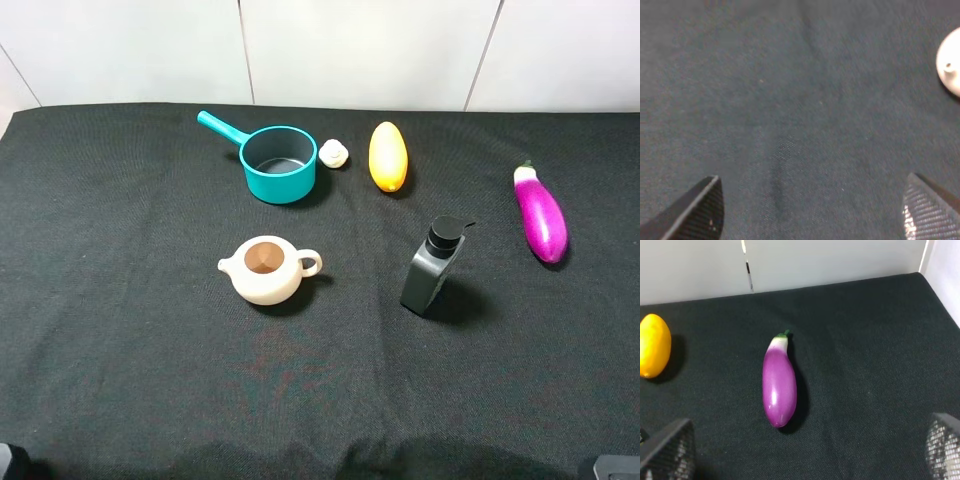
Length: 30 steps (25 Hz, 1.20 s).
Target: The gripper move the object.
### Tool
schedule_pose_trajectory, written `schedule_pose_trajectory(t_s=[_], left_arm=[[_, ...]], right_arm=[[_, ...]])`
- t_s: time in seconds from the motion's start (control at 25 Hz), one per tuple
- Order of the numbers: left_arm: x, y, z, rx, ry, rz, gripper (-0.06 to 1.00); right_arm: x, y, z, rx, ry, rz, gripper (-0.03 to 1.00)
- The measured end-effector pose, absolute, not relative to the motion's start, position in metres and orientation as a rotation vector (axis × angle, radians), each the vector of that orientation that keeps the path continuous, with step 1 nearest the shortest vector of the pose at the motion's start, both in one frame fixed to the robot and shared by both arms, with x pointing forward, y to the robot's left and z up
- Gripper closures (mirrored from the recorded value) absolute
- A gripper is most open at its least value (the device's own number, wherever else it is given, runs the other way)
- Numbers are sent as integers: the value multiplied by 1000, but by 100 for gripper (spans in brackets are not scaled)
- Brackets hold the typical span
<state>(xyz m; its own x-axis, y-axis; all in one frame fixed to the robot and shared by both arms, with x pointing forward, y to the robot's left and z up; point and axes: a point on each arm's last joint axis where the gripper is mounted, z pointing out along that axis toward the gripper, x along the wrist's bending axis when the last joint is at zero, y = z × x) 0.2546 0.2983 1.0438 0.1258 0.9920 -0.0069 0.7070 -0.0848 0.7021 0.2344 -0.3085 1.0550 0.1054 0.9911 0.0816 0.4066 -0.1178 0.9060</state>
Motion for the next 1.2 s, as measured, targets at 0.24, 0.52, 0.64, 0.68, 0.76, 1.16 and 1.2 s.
schedule_pose_trajectory(t_s=[0.24,0.52,0.64,0.68,0.76,1.16,1.2], left_arm=[[244,299,1040,1771,1648,725,18],[228,300,1039,1671,1611,819,18],[228,300,1039,1669,1614,820,18],[228,300,1039,1669,1614,820,18],[228,300,1039,1669,1614,820,18],[228,300,1039,1669,1614,820,18],[228,300,1039,1669,1614,820,18]], right_arm=[[234,-309,1055,1636,1395,987,27],[234,-309,1055,1636,1395,987,27],[234,-309,1055,1636,1395,987,27],[234,-309,1055,1636,1395,987,27],[234,-309,1055,1636,1395,987,27],[234,-308,1055,1636,1396,988,27],[234,-308,1055,1636,1396,988,27]])
